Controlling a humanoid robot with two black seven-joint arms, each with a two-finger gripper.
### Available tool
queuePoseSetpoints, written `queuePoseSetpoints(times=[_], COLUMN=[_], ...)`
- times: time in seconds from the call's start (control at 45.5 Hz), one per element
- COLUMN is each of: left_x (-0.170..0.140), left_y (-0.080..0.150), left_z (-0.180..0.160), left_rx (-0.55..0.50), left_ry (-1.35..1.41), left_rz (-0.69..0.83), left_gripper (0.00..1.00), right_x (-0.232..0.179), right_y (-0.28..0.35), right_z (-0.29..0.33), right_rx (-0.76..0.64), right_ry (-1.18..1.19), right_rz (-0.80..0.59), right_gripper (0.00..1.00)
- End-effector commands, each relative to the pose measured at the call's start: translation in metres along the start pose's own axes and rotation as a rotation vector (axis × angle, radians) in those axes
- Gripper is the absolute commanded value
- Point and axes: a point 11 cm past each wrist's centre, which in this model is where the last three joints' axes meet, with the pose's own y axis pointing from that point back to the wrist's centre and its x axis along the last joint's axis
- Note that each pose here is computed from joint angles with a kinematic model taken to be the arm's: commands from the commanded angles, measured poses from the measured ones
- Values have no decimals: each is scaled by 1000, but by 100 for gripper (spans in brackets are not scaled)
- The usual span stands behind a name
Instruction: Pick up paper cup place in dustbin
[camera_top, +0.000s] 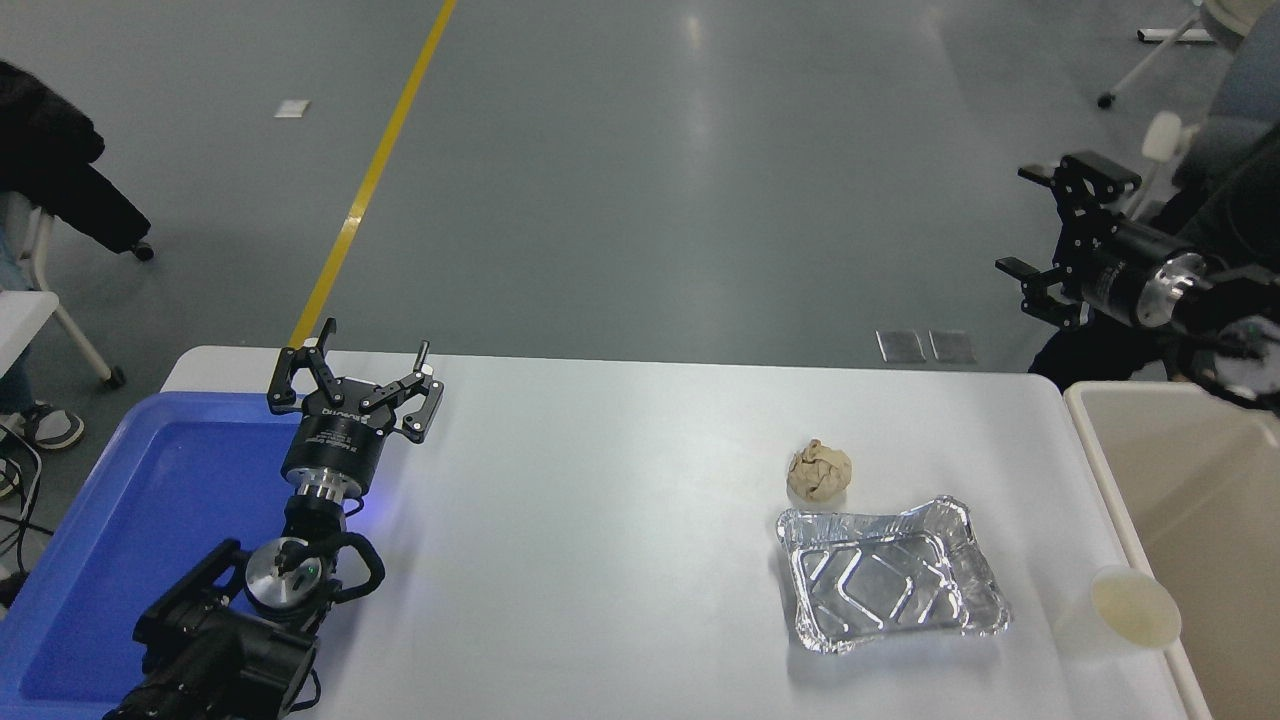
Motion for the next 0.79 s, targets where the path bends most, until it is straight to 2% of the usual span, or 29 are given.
queuePoseSetpoints(times=[0.0, 0.132, 0.484, 0.769], left_x=[0, 0, 1, 1], left_y=[0, 0, 1, 1], left_z=[0, 0, 0, 0], left_rx=[0, 0, 0, -1], left_ry=[-1, -1, -1, 0], left_rz=[0, 0, 2, 3], left_gripper=[99, 99, 99, 99], right_x=[12, 1, -81, -104], right_y=[46, 63, 115, 146], right_z=[-33, -53, -83, -90], right_rx=[-184, -270, -446, -625], right_ry=[319, 464, 910, 1039], right_rz=[-36, -83, -334, -475], right_gripper=[100, 100, 100, 100])
